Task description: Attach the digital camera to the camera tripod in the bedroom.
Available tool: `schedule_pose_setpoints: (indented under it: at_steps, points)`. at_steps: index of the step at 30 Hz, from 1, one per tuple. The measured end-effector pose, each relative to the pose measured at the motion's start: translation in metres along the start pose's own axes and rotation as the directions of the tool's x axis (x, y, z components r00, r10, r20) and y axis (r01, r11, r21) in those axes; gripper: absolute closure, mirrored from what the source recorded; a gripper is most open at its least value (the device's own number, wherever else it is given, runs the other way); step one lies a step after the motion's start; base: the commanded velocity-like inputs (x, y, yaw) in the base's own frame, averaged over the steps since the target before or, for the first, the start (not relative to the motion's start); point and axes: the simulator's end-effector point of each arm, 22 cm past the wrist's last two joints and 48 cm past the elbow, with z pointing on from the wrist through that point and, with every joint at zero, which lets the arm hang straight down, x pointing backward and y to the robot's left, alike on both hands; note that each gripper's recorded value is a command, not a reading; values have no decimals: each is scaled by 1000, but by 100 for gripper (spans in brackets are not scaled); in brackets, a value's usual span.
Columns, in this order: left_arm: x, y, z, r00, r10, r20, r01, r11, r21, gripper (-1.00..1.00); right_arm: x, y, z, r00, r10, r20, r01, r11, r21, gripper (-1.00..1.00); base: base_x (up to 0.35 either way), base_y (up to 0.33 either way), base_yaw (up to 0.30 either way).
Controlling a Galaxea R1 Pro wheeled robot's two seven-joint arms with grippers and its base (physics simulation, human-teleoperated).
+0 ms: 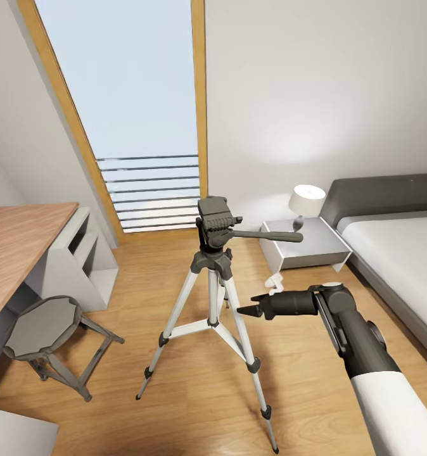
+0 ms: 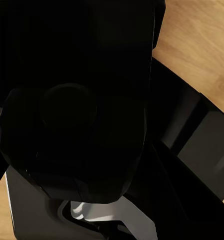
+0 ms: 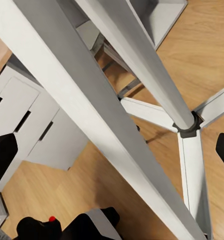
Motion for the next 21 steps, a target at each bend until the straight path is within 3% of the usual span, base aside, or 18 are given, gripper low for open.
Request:
schedule_pose_setpoints:
  at_steps: [11, 21]
  points:
    - [0, 0, 0, 1000, 0, 0, 0, 1000, 0, 100, 1, 0, 2, 1000, -3, -3, 3, 1000, 0, -100, 0, 0, 0]
    - [0, 0, 0, 1000, 0, 0, 0, 1000, 0, 100, 6, 8, 18, 1000, 19, -9, -19, 1000, -23, -100, 0, 0, 0]
